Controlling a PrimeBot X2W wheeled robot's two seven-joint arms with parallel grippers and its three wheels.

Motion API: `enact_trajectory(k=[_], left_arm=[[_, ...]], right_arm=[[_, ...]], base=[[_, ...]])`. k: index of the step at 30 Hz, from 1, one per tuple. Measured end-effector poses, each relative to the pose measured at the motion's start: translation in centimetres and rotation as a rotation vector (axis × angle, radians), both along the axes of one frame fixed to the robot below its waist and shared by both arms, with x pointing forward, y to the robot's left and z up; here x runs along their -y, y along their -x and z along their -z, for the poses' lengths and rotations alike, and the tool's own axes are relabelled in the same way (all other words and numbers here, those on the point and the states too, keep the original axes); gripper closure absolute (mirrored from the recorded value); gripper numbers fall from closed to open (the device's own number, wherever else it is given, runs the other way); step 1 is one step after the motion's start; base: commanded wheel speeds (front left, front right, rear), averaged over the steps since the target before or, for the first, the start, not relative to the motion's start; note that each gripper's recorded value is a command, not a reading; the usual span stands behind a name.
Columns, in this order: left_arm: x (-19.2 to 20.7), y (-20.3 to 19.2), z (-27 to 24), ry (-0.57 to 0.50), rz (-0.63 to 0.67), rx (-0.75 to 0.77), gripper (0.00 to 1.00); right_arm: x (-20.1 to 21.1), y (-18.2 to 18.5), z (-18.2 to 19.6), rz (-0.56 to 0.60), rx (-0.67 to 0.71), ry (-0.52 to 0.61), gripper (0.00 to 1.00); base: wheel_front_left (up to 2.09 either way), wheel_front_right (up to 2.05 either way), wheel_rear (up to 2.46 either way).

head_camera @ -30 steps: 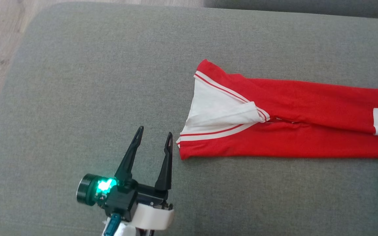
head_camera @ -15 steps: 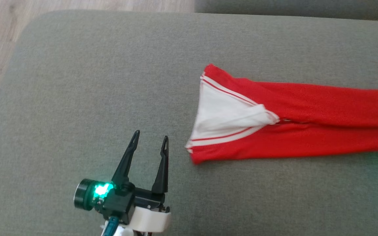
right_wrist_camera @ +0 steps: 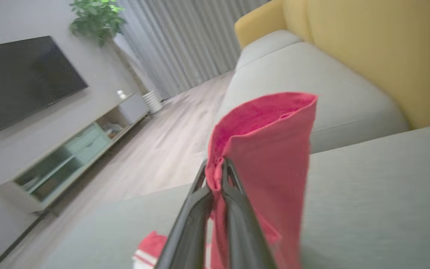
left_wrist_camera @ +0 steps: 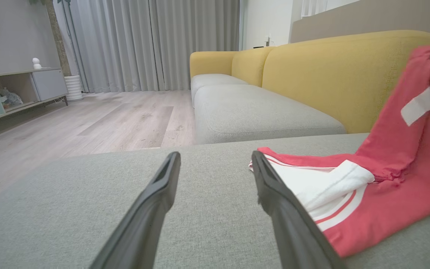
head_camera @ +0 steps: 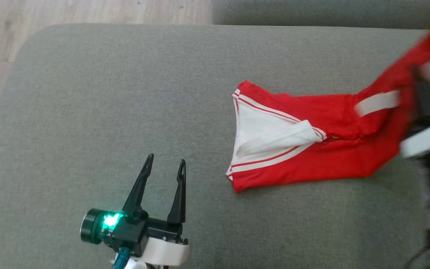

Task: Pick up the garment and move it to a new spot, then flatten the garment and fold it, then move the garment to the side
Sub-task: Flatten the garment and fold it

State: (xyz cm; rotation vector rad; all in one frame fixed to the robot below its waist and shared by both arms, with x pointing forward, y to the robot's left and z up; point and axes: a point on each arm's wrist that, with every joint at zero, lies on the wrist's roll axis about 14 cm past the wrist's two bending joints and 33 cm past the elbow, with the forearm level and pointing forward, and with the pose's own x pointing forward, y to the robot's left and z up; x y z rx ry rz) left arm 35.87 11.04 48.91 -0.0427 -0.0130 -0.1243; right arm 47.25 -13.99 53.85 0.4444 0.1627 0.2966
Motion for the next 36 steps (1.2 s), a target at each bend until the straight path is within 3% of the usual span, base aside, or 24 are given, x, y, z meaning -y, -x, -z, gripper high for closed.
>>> enact_trajectory(k=[8, 15, 17, 18, 19, 23, 28, 32, 36], left_arm=[[-1.4, 0.8, 0.0, -0.009, -0.044, -0.002, 0.00], [-3.0, 1.6, -0.1, -0.011, -0.098, -0.003, 0.00], [-3.3, 1.8, 0.0, -0.012, -0.109, -0.007, 0.00], [-3.4, 1.8, 0.1, -0.012, -0.112, -0.010, 0.00], [-3.4, 1.8, 0.1, -0.012, -0.114, -0.012, 0.00], [-3.2, 1.7, 0.3, -0.009, -0.111, -0.017, 0.00], [-2.6, 1.6, 0.3, -0.001, -0.095, -0.015, 0.00], [-2.5, 1.8, 0.1, 0.006, -0.092, -0.010, 0.00], [-2.6, 2.2, -0.9, 0.028, -0.097, 0.022, 0.00]], right_arm=[[-12.0, 2.7, 1.5, -0.282, -0.059, -0.073, 1.00], [-16.9, 5.0, 6.7, -0.393, -0.171, -0.050, 0.99], [-17.9, 5.8, 8.0, -0.416, -0.204, -0.056, 0.58], [-18.2, 6.0, 8.5, -0.422, -0.217, -0.062, 0.11], [-18.4, 6.2, 9.0, -0.425, -0.228, -0.066, 0.00], [-18.4, 6.2, 8.7, -0.392, -0.207, -0.138, 0.00], [-15.4, 4.0, 5.1, -0.261, -0.015, -0.150, 0.00], [-9.9, 2.9, 2.0, -0.136, 0.201, -0.015, 0.00], [-4.6, 4.7, 2.7, -0.047, 0.249, 0.151, 0.00]], base=[[0.00, 0.00, 0.00], [0.00, 0.00, 0.00], [0.00, 0.00, 0.00], [0.00, 0.00, 0.00], [0.00, 0.00, 0.00], [0.00, 0.00, 0.00], [0.00, 0.00, 0.00], [0.00, 0.00, 0.00], [0.00, 0.00, 0.00]])
